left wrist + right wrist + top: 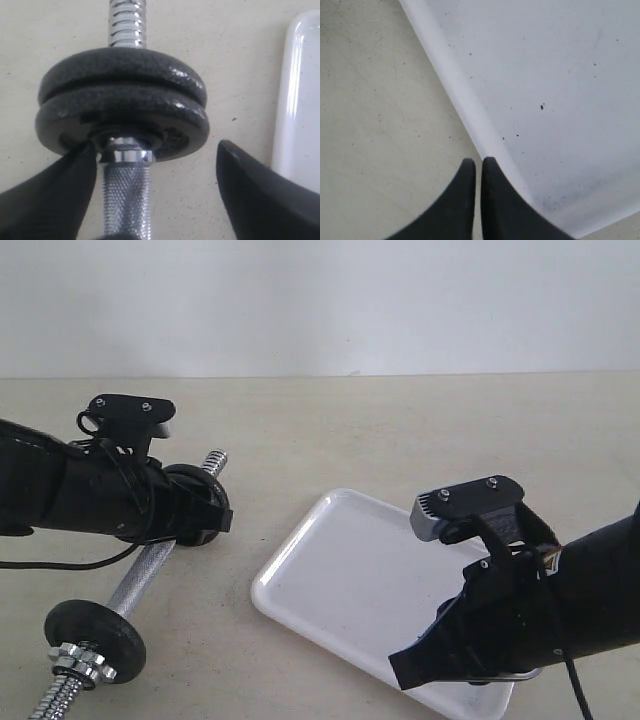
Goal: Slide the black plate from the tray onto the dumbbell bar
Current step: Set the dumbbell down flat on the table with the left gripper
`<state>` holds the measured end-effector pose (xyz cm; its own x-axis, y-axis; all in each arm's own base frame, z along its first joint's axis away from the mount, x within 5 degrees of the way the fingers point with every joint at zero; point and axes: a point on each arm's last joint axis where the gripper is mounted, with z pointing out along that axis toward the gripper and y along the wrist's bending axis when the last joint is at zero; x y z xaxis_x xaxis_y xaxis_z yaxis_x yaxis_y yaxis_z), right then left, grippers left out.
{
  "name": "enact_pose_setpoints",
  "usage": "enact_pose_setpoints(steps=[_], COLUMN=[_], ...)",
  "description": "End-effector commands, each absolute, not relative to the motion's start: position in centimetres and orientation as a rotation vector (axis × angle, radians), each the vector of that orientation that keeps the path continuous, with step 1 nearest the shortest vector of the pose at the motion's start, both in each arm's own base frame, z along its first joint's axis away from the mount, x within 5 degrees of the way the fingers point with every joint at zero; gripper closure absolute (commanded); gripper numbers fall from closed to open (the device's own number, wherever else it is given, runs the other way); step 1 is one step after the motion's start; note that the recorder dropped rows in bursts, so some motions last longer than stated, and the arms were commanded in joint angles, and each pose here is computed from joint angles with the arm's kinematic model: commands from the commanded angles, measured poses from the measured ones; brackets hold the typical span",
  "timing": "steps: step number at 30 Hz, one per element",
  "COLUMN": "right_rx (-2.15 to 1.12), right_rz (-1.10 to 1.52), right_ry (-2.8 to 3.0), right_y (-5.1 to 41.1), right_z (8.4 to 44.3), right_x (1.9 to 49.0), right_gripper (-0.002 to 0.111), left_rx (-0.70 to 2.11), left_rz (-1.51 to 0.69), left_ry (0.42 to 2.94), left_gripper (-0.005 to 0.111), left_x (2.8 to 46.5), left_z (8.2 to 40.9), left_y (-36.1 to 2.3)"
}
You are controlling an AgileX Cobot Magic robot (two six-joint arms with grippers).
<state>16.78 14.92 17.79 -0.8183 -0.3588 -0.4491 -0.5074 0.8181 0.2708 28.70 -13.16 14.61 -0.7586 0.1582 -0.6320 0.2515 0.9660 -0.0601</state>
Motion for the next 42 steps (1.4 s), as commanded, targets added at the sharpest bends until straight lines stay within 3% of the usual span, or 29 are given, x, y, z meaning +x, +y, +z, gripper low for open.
enact_pose_setpoints(steps=[1, 11, 14, 17, 24, 29, 42], right_rx=[-0.669, -0.675, -0.673, -0.671, -0.673, -0.682, -0.682], right_rz=[0.543, 0.539, 0.536, 0.535, 0.534, 0.531, 0.532], right_ry=[2.631, 2.622, 2.615, 2.611, 2.608, 2.602, 2.604], right_y=[14.9, 14.9, 14.9, 14.9, 14.9, 14.9, 14.9], right_z=[17.7, 17.7, 17.8, 17.8, 17.8, 17.8, 17.8], right_x=[16.6, 16.6, 16.7, 16.7, 16.7, 16.8, 16.7], right_gripper=[0.108, 0.108, 0.108, 0.108, 0.108, 0.108, 0.108], left_rx=[0.276, 0.316, 0.363, 0.388, 0.459, 0.464, 0.395], left_rz=[-0.067, 0.012, 0.024, -0.015, -0.179, -0.363, -0.392], left_ry=[2.477, 2.604, 2.605, 2.602, 2.535, 2.511, 2.477], left_gripper=[0.044, 0.046, 0.055, 0.072, 0.103, 0.102, 0.102], left_x=[28.5, 28.3, 28.9, 29.4, 31.0, 31.6, 32.8], left_z=[13.4, 9.1, 8.4, 8.2, 9.6, 10.7, 11.8], left_y=[-12.3, -12.1, -12.4, -12.9, -14.9, -16.5, -17.0])
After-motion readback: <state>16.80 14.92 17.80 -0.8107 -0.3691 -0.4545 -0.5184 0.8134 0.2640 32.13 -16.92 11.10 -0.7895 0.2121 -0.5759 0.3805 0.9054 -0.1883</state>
